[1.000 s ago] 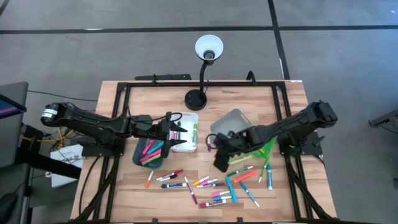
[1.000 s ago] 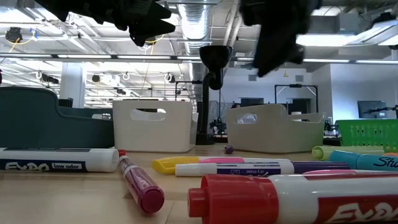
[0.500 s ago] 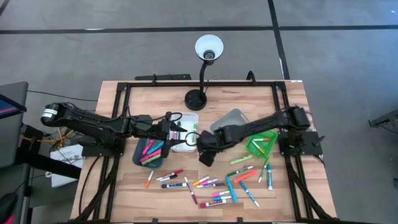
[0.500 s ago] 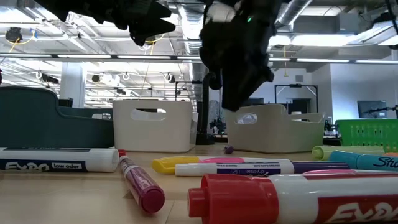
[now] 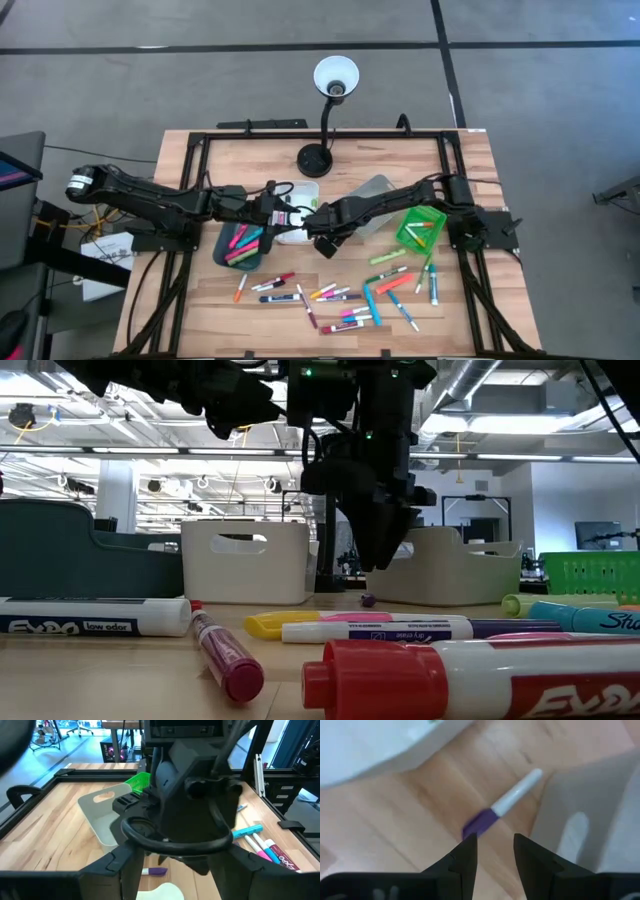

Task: Pick & Place Markers
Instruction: Put the violet mini marker into the green bin

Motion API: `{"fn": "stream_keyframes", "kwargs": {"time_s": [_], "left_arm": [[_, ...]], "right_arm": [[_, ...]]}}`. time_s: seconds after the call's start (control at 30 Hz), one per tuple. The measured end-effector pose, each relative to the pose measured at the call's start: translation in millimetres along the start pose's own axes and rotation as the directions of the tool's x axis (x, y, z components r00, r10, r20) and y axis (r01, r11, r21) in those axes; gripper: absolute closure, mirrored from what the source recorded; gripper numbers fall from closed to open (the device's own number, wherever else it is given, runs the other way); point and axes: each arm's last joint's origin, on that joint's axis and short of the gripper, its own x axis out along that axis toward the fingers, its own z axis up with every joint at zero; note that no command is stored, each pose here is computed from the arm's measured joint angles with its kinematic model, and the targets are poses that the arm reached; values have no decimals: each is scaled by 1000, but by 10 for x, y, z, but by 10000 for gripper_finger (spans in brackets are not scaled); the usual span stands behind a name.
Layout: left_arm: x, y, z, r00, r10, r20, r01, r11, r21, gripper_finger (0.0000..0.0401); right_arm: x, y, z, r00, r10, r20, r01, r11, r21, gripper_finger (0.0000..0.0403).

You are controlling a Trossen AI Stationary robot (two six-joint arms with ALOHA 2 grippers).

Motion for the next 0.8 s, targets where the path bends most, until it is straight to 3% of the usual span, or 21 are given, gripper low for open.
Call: {"fn": "stream_keyframes", "kwargs": {"time_s": [0.5,0.63,0.8], "left_arm": [[1,-4,-14,1000,-7,-13,7,1000,2,199],[1,-4,-17,1000,-7,-16,7,1000,2,199],[1,-4,-28,1000,-7,-27,7,1000,3,199]], "right_arm": [[190,24,60,1000,-2,-2,2,1000,19,285],[184,28,22,1000,-18,-20,17,999,-41,285],[145,-19,-90,990,-116,-74,107,987,-122,285]]}}
